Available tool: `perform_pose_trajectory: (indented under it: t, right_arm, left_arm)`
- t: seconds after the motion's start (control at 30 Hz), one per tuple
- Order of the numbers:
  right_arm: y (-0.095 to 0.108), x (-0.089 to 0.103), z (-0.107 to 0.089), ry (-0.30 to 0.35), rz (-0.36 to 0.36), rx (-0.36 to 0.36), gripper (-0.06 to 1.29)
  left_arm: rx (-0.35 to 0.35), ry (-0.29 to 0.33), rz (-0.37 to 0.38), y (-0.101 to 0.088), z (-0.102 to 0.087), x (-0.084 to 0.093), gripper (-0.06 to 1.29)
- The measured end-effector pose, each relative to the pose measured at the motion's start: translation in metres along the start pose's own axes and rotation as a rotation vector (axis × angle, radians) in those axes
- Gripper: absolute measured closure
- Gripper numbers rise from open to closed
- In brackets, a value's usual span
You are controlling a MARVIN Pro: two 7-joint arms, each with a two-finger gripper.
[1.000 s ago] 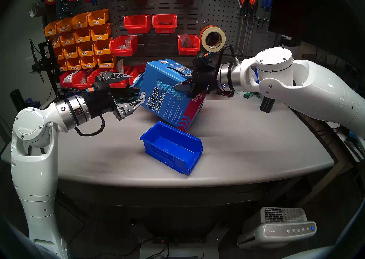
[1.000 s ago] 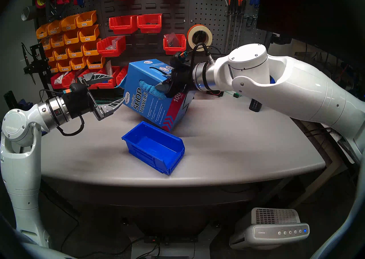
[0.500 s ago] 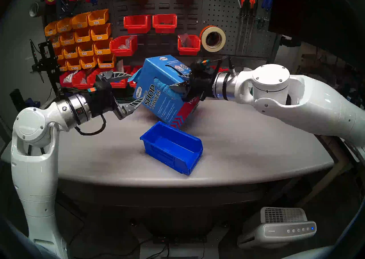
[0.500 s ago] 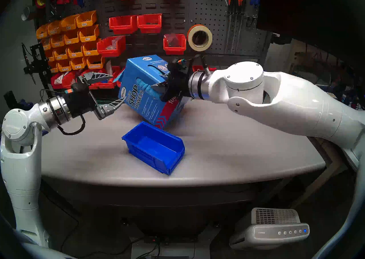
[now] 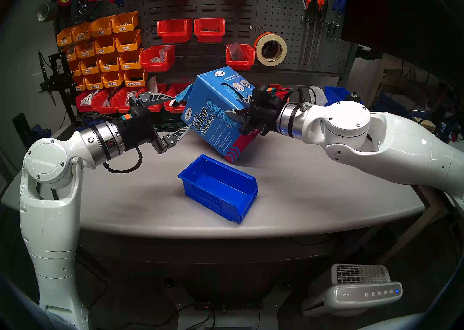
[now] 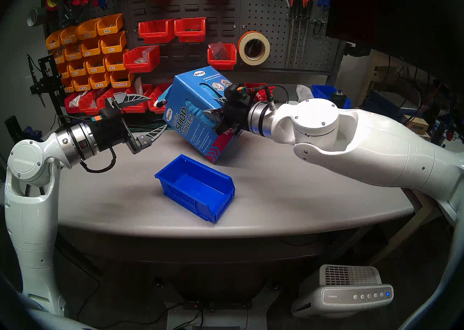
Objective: Take out a shop towel
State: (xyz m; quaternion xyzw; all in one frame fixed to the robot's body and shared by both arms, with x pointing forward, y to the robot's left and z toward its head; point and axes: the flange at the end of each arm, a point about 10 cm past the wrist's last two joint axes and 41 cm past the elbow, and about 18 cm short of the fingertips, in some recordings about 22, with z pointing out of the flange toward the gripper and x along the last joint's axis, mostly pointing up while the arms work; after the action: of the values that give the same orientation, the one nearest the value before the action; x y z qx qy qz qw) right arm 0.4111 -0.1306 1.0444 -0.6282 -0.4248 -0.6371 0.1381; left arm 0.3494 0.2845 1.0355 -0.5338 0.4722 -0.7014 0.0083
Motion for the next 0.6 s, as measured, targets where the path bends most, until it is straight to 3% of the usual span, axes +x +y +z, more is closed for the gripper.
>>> perform_pose_trajectory:
  t: [0.6]
  right_arm:
    - [-0.039,-0.021,-0.033,0.066,0.055,-0.094,0.91]
  left_arm:
    - [-0.002,0.011,0.007,0.005,0.004,-0.001,-0.04]
